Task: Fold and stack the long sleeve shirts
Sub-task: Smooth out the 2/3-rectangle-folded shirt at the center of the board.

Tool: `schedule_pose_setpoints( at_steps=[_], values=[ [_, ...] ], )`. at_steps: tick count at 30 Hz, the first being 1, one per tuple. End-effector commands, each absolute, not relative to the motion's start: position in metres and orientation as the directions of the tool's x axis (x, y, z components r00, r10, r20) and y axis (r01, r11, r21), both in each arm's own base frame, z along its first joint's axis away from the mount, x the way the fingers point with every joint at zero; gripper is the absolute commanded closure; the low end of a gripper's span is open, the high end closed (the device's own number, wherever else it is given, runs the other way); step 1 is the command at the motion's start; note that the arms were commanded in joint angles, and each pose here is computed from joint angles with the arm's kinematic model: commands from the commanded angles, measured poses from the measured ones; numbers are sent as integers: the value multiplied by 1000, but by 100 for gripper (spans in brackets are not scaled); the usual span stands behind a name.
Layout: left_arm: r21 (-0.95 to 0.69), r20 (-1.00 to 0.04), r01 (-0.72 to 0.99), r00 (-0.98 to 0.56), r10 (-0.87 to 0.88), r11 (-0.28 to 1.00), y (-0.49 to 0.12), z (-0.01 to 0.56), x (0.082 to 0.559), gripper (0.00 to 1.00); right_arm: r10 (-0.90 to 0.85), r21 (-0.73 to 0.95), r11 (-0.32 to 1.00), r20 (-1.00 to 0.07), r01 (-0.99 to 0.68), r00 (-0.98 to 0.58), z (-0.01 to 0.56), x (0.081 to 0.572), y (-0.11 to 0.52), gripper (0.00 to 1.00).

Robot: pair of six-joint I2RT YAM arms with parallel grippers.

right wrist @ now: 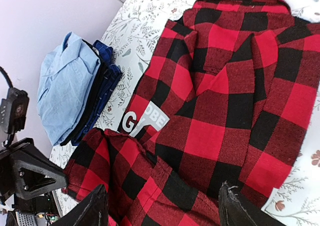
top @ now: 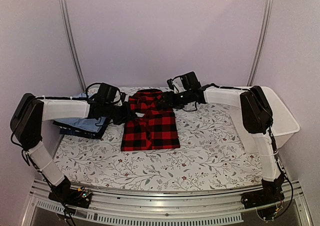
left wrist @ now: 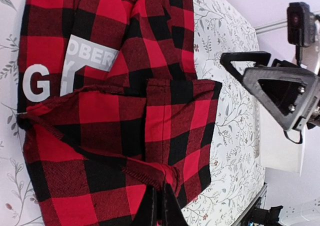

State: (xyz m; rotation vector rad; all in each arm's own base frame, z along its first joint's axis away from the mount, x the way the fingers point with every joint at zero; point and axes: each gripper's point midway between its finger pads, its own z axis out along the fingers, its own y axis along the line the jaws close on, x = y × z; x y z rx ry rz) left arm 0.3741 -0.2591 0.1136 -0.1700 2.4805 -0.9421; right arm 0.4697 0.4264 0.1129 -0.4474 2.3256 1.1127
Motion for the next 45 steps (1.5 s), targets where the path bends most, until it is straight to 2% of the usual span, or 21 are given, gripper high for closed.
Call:
schedule_pose_setpoints(
  at_steps=[1, 5, 7, 13, 15, 23, 26, 34, 39, 45],
  values=[
    [-637, -420, 89, -873, -248, 766, -270, 117, 387, 99, -81, 583, 622, -616, -523, -783, 144, 457, 410, 26],
    [-609, -443, 99, -866, -234, 787, -274, 110, 409, 98, -72, 586, 644, -595, -493, -801, 134, 444, 398, 26],
    [-598, -449, 106, -866, -222, 795, -276, 105, 420, 95, -73, 587, 648, -587, -486, -807, 131, 436, 393, 26],
    [-601, -475, 159, -859, -190, 783, -285, 106, 449, 62, -94, 581, 649, -579, -491, -810, 131, 421, 398, 28],
    [-595, -493, 170, -849, -190, 785, -283, 117, 455, 58, -103, 579, 645, -580, -499, -808, 128, 418, 403, 31],
    [-588, -492, 129, -840, -227, 798, -257, 126, 440, 62, -126, 590, 640, -551, -492, -825, 94, 430, 418, 61],
    [-593, -477, 118, -849, -229, 797, -253, 119, 428, 64, -132, 587, 649, -540, -484, -831, 72, 443, 418, 65],
    [-587, -436, 90, -873, -220, 805, -244, 95, 409, 67, -154, 618, 656, -453, -434, -878, 10, 465, 414, 63],
    [-527, -466, 53, -853, -236, 848, -219, 80, 427, 70, -167, 638, 624, -454, -450, -875, 25, 462, 417, 55],
    [-500, -434, 1, -865, -250, 866, -202, 49, 454, 74, -172, 639, 596, -491, -487, -854, 60, 460, 418, 48]
  ],
)
